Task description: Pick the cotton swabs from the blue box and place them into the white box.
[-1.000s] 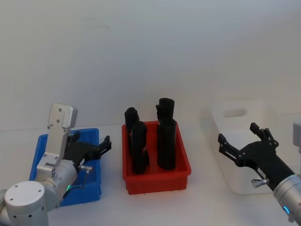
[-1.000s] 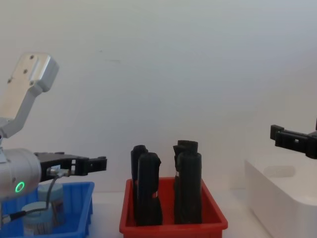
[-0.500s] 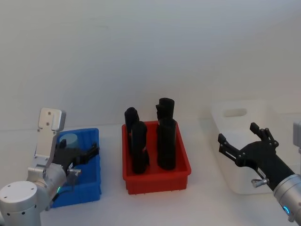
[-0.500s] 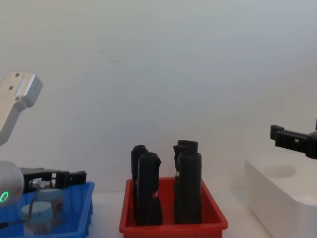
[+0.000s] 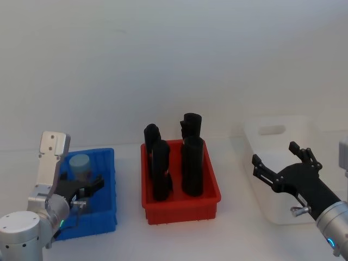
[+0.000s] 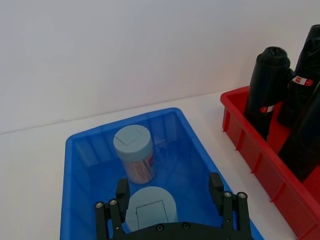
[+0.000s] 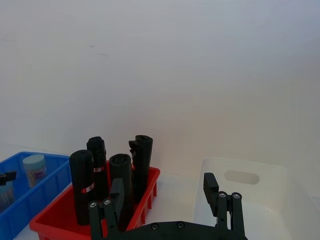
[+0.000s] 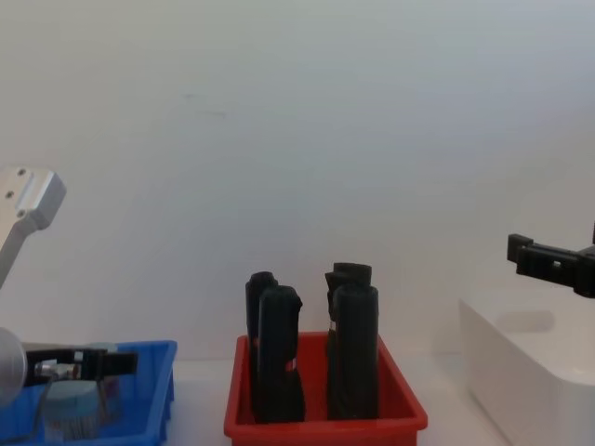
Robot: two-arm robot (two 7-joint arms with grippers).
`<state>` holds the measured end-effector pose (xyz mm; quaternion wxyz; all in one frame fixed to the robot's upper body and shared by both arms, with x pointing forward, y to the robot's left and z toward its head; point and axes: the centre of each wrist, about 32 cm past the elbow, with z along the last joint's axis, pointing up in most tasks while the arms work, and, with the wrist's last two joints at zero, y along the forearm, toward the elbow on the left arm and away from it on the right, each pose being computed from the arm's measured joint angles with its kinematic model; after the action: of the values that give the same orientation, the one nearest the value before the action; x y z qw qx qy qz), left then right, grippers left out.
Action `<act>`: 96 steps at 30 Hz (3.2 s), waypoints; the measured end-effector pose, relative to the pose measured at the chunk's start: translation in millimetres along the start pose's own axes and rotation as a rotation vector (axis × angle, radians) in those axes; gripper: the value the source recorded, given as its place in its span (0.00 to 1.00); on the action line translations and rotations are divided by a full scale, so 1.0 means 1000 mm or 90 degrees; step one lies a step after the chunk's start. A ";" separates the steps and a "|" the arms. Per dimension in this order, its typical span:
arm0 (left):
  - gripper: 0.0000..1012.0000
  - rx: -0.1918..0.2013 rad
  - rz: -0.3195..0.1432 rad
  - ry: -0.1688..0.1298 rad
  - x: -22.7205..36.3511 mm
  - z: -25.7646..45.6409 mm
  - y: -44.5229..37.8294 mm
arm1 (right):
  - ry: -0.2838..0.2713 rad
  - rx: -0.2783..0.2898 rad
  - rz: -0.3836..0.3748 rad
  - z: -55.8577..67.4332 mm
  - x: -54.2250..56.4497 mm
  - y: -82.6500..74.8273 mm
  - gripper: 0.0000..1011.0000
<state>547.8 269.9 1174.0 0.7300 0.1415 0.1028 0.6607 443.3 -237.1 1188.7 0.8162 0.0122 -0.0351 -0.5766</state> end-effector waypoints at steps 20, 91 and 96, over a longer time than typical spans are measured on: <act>0.96 0.032 0.017 0.009 0.0063 -0.0098 -0.0067 | 0.000 0.000 0.000 0.000 0.000 0.000 0.99; 0.65 -0.115 -0.310 -0.139 -0.0187 0.1102 0.0446 | 0.000 0.000 0.000 0.000 0.000 0.000 0.99; 0.65 -0.109 -0.358 -0.139 -0.0224 0.1215 0.0437 | 0.000 0.000 0.000 0.000 0.000 0.000 0.99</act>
<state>545.6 242.9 1302.2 0.9003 0.1157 0.0026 0.4197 443.3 -237.1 1188.7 0.8162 0.0122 -0.0351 -0.5766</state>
